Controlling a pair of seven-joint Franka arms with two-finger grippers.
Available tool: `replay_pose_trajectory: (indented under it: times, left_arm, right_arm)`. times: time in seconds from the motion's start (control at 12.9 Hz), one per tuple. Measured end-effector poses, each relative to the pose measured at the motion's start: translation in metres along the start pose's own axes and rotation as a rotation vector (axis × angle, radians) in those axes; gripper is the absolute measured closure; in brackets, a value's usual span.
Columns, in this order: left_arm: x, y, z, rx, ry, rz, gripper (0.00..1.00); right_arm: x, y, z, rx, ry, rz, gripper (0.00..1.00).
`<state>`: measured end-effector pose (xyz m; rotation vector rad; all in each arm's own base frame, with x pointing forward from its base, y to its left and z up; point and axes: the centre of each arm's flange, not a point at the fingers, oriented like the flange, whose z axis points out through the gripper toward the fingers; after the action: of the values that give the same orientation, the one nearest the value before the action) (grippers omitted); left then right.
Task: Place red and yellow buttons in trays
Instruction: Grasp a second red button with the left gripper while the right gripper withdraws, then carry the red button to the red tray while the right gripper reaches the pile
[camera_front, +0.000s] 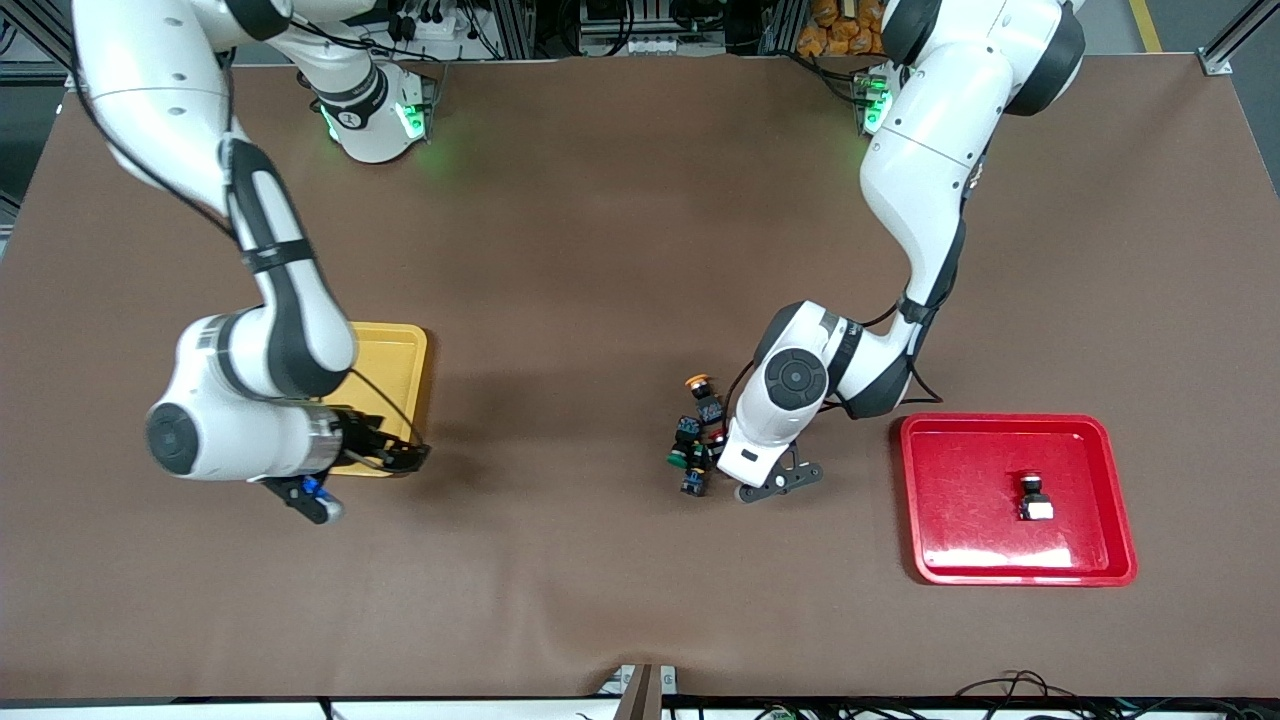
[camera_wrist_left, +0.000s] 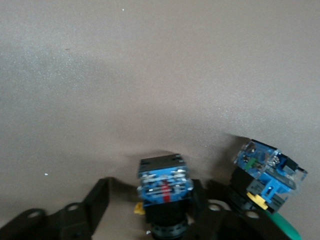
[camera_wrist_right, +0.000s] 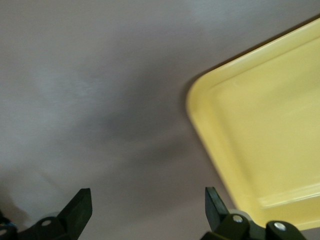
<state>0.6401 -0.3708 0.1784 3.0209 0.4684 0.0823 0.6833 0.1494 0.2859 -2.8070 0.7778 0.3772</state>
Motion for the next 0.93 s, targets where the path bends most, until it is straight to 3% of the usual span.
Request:
replay_pose_trajectory:
  times: [0.15,0.46,0.7,0.93]
  left_arm:
    - [0.002,-0.001,-0.001,-0.002,0.005,-0.006,0.56]
    - [0.02,-0.013,-0.007,0.01,0.035,-0.027,0.57]
    - [0.047,-0.031,-0.025,0.026,0.088,-0.037,0.57]
    - [0.076,-0.059,-0.052,0.057,0.1,0.01,0.57]
  right_arm:
    - [-0.01,-0.014,0.004,0.004,0.01,-0.002,0.0]
    - [-0.048,-0.059,0.017,0.039,0.032,0.044,0.0]
    - [-0.111,-0.118,0.038,0.061,0.071,-0.023,0.0]
    - [-0.173,-0.17,0.057,0.133,0.147,-0.117,0.0]
